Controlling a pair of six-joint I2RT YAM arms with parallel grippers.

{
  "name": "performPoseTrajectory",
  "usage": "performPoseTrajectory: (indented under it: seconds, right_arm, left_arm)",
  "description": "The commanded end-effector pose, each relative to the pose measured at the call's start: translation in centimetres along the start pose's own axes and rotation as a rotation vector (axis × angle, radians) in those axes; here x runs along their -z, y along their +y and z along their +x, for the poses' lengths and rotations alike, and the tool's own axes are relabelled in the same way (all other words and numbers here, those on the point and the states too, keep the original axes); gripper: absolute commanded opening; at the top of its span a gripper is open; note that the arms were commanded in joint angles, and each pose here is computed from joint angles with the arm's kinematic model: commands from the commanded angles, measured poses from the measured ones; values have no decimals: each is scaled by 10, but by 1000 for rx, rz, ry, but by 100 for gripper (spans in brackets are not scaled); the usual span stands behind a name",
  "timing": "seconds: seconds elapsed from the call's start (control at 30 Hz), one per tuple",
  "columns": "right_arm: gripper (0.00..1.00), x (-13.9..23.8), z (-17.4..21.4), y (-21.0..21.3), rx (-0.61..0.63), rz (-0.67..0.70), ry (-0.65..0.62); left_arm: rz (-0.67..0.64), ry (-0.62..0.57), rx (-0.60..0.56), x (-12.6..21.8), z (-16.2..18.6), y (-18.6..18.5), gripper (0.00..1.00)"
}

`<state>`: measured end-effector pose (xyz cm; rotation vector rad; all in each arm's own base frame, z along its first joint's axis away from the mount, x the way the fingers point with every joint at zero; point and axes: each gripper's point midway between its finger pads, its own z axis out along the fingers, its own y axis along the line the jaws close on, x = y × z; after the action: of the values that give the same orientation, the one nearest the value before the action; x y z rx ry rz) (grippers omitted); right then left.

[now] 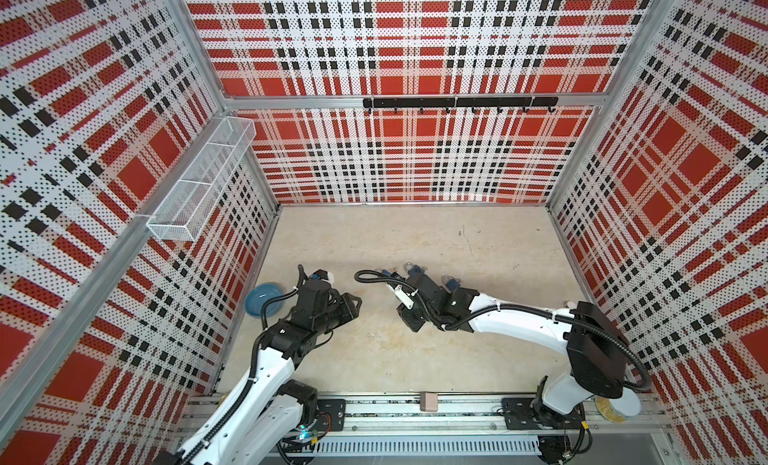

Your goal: Lock with the key

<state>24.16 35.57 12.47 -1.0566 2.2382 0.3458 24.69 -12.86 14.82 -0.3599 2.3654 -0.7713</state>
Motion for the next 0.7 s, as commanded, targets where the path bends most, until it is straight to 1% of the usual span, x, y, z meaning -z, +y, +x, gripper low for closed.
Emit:
performPoseTrajectory:
  seconds: [0.0, 0.13, 0.27, 0.67]
  right_arm:
    - [11, 19, -11, 2, -8, -13, -53]
    - [11, 29, -13, 0, -11, -12, -67]
    - [11, 33, -12, -1, -19, -9, -75]
    - [10, 33, -12, 1, -39, -18, -81]
  left_arm:
    - [132, -11, -32, -6, -9, -41, 45]
    - [193, 35, -66, -24, -3, -67, 44]
    - [228, 55, -82, -38, -3, -84, 42]
    - [291, 109, -107, -59, 5, -115, 39]
